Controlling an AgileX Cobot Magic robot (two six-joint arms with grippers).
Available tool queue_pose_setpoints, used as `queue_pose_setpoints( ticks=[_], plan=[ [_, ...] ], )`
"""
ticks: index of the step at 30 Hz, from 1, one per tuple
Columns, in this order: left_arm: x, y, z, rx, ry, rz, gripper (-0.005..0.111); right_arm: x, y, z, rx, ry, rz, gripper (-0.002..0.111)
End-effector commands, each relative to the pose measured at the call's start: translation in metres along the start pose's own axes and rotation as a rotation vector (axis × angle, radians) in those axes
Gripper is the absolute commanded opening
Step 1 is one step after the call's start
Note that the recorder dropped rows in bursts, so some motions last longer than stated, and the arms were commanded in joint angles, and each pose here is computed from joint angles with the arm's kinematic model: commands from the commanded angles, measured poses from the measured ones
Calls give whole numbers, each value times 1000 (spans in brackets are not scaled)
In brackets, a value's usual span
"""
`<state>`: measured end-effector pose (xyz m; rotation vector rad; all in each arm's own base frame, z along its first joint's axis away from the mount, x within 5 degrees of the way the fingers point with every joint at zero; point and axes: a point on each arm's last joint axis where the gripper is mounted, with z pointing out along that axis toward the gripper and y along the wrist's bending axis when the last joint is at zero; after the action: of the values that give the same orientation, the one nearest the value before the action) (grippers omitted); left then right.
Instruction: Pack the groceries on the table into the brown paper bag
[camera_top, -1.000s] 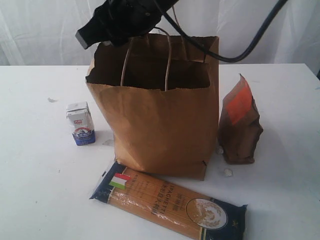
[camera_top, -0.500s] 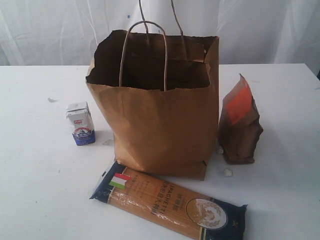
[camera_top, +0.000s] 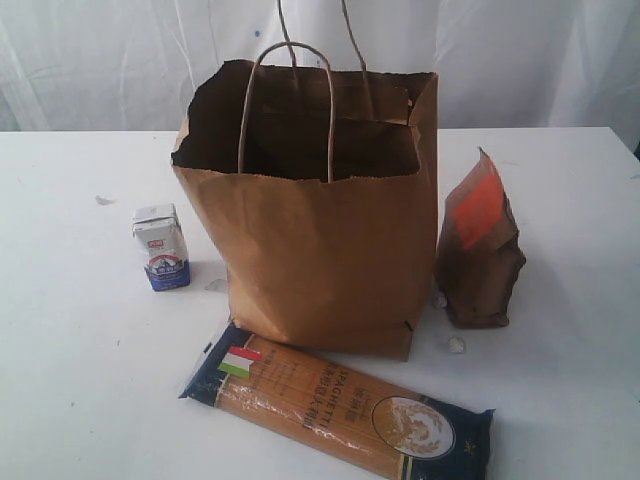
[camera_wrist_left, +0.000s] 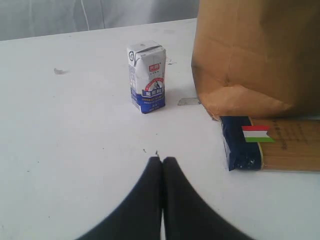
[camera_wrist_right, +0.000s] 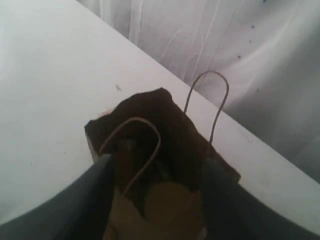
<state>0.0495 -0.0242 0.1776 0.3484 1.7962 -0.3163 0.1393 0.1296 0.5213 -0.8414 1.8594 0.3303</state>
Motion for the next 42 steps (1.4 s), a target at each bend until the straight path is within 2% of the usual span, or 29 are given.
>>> queue_pose_setpoints(
  ticks=[1, 5, 6, 10, 15, 23, 29, 42],
  plan=[
    [1, 0, 0, 0, 2, -9, 0, 41, 1, -19, 5, 69, 0, 49],
    [1, 0, 0, 0, 2, -9, 0, 77, 4, -23, 7, 128, 13, 49],
    [1, 0, 0, 0, 2, -9, 0, 95, 5, -21, 20, 168, 20, 49],
    [1, 0, 0, 0, 2, -9, 0, 154, 11, 5, 49, 341, 52, 49],
    [1, 0, 0, 0, 2, -9, 0, 203, 19, 50, 88, 450, 168, 49],
    [1, 0, 0, 0, 2, -9, 0, 222, 17, 109, 148, 592, 171, 49],
    [1, 0, 0, 0, 2, -9, 0, 238, -2, 150, 195, 632, 347, 49],
    [1, 0, 0, 0, 2, -9, 0, 286, -25, 211, 209, 756, 464, 46]
  ],
)
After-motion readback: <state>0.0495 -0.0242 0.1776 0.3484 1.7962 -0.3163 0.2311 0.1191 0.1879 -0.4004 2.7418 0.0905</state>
